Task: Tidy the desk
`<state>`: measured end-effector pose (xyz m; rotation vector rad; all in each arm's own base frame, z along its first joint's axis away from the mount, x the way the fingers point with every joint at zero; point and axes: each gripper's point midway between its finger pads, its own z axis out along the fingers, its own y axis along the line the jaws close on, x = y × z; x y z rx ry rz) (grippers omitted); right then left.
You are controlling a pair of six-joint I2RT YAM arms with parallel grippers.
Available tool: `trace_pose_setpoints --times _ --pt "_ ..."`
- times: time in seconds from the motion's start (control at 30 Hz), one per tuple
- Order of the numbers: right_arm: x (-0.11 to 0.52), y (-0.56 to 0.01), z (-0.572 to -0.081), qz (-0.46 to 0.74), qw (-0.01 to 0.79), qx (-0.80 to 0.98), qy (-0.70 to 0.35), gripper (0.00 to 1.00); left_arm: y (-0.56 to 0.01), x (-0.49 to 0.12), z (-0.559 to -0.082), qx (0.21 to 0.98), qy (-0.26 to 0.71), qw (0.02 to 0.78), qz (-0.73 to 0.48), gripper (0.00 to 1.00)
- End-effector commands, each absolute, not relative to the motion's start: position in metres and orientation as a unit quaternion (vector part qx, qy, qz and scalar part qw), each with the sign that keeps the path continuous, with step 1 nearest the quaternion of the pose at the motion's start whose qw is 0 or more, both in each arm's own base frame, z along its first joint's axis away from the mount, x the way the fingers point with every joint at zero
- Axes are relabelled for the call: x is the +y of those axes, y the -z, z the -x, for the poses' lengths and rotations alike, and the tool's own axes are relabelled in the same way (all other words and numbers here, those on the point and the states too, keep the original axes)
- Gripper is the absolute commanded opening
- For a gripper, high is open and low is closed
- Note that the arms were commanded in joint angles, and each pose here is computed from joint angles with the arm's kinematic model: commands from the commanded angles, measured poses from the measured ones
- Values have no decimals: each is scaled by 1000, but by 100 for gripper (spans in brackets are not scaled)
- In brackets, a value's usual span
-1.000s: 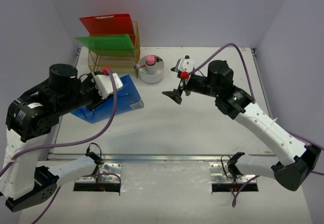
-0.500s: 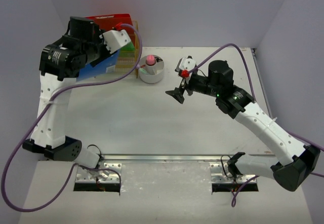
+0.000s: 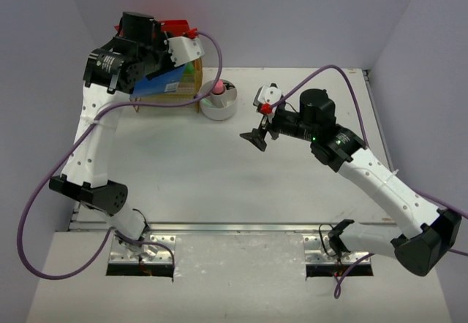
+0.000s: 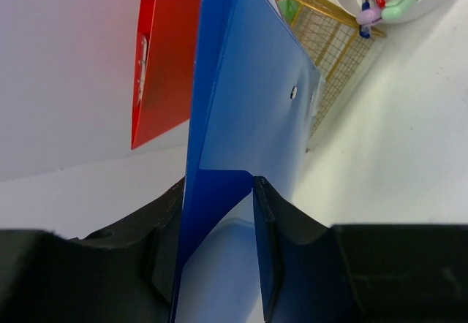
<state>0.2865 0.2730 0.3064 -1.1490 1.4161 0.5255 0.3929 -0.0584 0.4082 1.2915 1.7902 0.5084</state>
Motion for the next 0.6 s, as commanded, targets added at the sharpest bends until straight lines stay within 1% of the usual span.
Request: trace_pose_setpoints --times 0.0,0.37,0.57 --pt "269 -325 -287 488 610 586 -216 99 -425 -66 -428 686 -225 471 -507 0" --pt "261 -320 -287 485 612 589 -207 99 -409 -82 -466 677 -206 487 -512 0" --pt "257 -317 -287 482 612 594 -203 99 -400 -88 -478 670 -165 513 -511 0"
